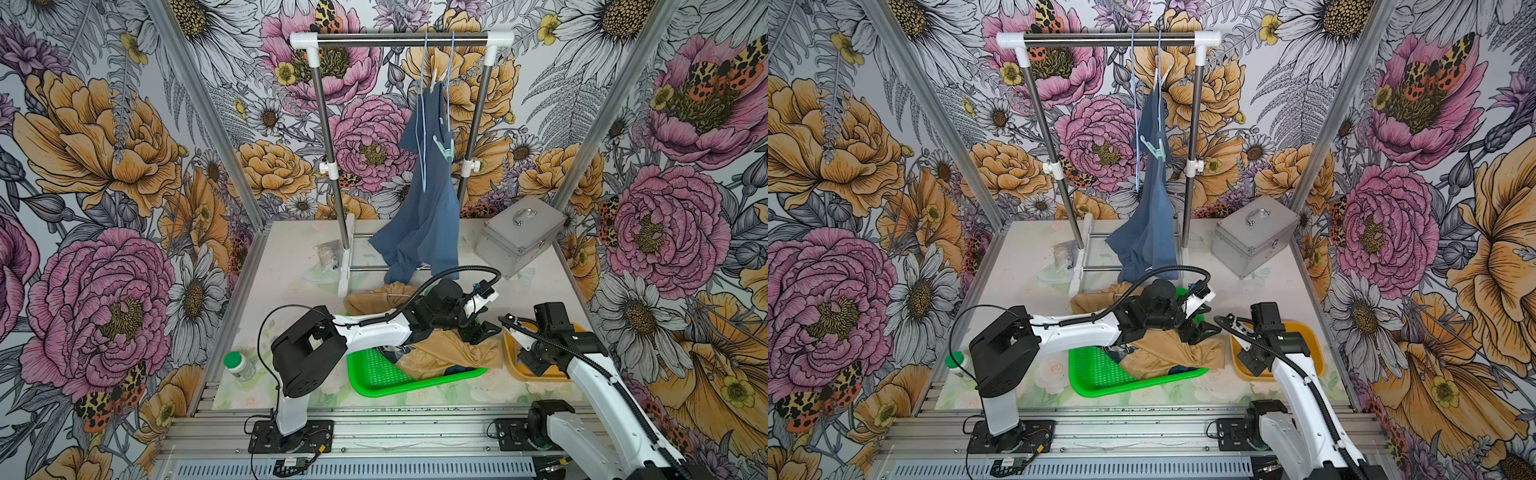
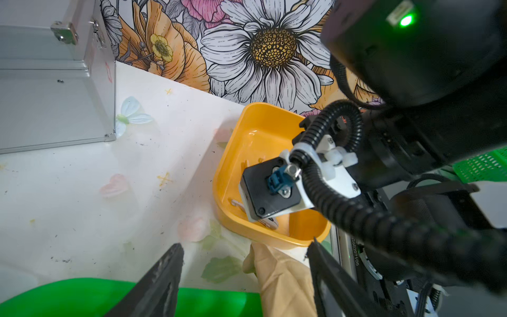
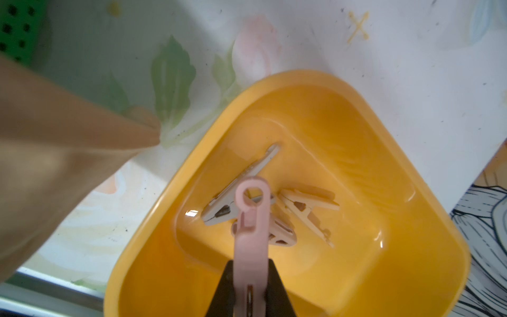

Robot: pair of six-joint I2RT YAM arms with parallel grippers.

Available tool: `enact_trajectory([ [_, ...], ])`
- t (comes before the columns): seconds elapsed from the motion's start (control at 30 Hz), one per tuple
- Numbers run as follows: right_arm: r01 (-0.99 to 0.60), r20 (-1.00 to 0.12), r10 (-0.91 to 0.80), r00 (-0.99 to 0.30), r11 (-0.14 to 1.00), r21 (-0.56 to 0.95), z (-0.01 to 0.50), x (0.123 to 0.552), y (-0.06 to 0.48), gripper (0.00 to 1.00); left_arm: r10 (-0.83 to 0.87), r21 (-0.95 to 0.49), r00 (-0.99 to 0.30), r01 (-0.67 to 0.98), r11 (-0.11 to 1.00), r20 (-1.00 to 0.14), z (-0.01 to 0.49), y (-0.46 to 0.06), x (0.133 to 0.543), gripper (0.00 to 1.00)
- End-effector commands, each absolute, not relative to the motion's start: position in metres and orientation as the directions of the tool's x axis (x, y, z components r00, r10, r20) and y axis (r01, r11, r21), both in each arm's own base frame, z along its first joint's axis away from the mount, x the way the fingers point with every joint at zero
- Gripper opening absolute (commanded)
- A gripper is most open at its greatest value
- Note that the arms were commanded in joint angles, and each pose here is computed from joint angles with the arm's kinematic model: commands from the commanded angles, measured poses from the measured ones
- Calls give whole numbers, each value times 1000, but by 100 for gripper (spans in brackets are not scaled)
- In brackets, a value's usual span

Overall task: Remove the clothespins securing t-shirts to the hanger
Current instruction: Place the clothespin in the storage box.

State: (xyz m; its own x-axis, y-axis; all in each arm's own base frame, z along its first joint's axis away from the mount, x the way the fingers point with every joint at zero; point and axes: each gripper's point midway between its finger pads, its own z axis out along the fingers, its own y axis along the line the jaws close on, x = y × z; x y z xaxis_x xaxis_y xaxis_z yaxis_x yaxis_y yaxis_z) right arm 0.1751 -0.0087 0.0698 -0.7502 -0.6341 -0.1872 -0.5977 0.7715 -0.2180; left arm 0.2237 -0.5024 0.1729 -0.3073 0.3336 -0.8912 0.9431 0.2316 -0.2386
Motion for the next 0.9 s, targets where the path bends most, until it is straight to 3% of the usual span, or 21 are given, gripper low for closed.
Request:
enact_trajectory([
  [0.0, -605, -192, -632, -751, 775, -184, 66, 179, -8, 11, 323, -258, -326, 937, 236, -888, 174, -500, 223, 73],
  [0.23, -617, -164, -631, -758, 776, -133, 56, 179, -8, 17, 366, -269, -348, 930, 251, -863, 161, -496, 224, 73],
  [0.53, -601, -176, -620, -765, 785, -153, 59, 180, -11, 46, 388, -251, -329, 938, 238, -861, 167, -493, 220, 74],
  [0.87, -512, -385, -589, -711, 808, -290, 126, 240, -17, 50, 310, -240, -323, 931, 276, -894, 229, -450, 237, 75],
])
